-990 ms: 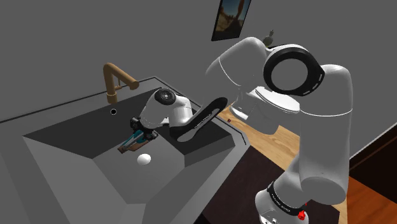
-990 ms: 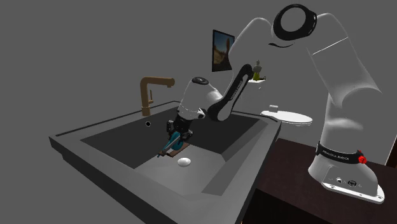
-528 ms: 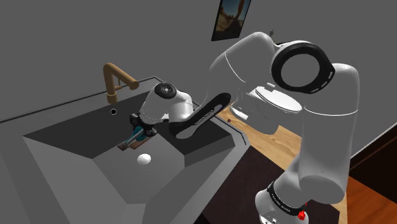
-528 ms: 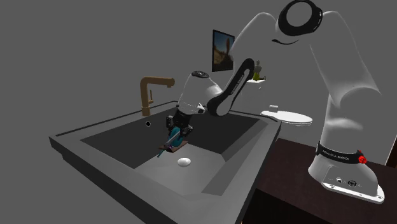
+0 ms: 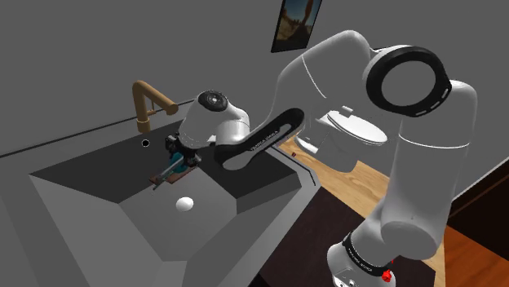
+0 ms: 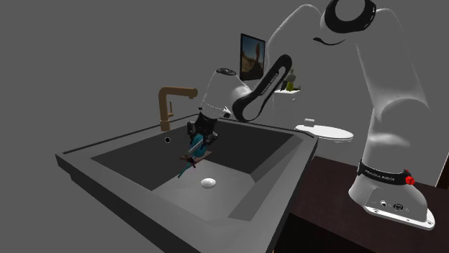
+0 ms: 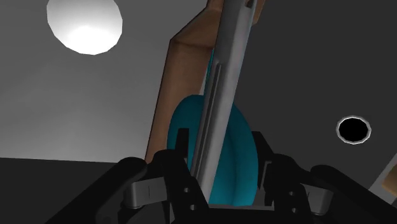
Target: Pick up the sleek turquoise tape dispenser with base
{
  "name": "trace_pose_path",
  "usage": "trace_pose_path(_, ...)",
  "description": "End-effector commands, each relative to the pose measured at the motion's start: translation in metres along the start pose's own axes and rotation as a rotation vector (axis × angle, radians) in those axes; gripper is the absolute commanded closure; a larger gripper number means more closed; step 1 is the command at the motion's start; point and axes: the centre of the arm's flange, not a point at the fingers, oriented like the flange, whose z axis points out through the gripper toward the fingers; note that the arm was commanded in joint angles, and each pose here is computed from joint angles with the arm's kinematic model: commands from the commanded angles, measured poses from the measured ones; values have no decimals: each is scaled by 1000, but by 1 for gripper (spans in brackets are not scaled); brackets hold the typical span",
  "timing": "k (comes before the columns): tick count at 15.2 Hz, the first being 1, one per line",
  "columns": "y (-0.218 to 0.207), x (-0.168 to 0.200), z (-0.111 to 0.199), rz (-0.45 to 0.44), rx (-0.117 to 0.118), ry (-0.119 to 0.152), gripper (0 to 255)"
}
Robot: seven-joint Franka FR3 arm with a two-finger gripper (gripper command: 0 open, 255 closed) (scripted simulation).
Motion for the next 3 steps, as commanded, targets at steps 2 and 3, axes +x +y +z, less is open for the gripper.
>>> trace_pose_path(2,-4,1,-11,0,0,0,255)
trace_pose_path(3,-4,1,-11,0,0,0,255)
